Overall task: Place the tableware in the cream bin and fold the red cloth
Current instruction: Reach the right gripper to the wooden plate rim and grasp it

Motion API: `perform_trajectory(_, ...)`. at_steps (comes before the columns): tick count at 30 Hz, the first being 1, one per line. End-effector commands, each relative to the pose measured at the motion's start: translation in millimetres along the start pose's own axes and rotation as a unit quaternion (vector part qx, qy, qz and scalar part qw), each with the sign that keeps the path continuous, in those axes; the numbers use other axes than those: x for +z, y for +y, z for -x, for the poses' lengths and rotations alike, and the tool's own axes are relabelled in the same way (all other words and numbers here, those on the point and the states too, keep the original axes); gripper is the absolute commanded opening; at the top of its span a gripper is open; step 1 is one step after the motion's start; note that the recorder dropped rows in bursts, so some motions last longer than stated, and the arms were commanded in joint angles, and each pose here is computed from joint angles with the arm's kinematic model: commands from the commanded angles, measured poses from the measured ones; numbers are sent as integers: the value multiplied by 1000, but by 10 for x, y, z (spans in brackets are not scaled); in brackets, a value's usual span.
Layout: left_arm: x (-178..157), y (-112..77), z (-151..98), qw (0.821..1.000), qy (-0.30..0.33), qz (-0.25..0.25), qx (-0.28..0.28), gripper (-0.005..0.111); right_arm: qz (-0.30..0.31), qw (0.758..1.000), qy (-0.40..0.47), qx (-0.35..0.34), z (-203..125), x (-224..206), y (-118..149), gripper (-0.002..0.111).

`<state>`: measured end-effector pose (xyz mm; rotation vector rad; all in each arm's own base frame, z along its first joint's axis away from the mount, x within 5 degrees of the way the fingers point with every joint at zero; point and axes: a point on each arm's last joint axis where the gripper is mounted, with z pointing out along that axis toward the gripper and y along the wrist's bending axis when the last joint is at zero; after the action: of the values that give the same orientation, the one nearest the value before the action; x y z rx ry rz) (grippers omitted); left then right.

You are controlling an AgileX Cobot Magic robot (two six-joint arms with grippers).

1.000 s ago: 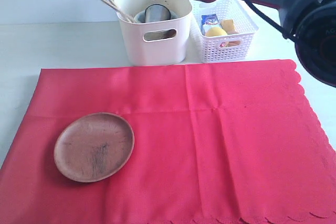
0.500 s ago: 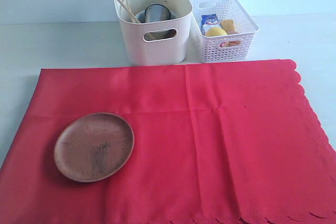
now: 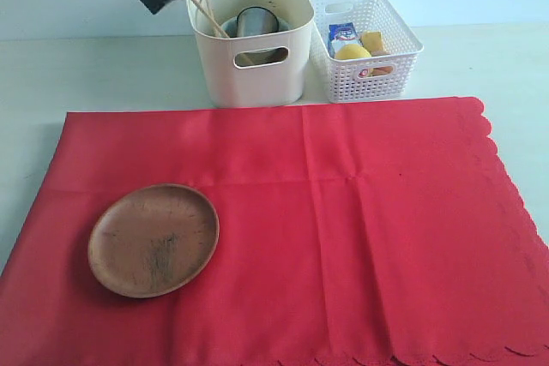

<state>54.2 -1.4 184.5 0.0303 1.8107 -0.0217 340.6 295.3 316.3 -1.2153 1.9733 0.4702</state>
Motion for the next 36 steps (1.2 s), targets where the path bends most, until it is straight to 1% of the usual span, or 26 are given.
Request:
perform_trajectory(1, -1, 3, -2, 1000, -4, 2, 2, 0, -13, 1000, -4, -4, -163, -66, 53, 0)
perform_trajectory(6, -1, 3, -2, 1000, -4, 2, 2, 0, -24, 1000, 8, 1, -393, -5, 85, 0)
perform_trajectory(10, -1, 3, -2, 1000, -4, 2, 2, 0, -14, 999, 39, 11, -577, 139, 108, 0)
perform_trajectory(12, -1, 3, -2, 1000, -4, 2, 2, 0, -1, 997, 51, 51, -644, 243, 121, 0)
perform_trajectory(13, -1, 3, -2, 1000, -4, 2, 2, 0, 5, 993, 55, 101, -683, 314, 129, 0)
perform_trajectory(15, -1, 3, -2, 1000, -4, 2, 2, 0, 9, 985, 62, 160, -739, 406, 133, 0)
perform_trajectory(16, -1, 3, -2, 1000, -4, 2, 2, 0, 8, 984, 64, 164, -758, 437, 129, 0)
perform_trajectory(24, -1, 3, -2, 1000, -4, 2, 2, 0, -1, 985, 58, 162, -769, 476, 106, 0)
perform_trajectory(31, -1, 3, -2, 1000, -4, 2, 2, 0, -7, 988, 68, 139, -790, 473, 95, 0)
perform_trajectory(36, -1, 3, -2, 1000, -4, 2, 2, 0, -8, 988, 73, 135, -812, 497, 92, 0)
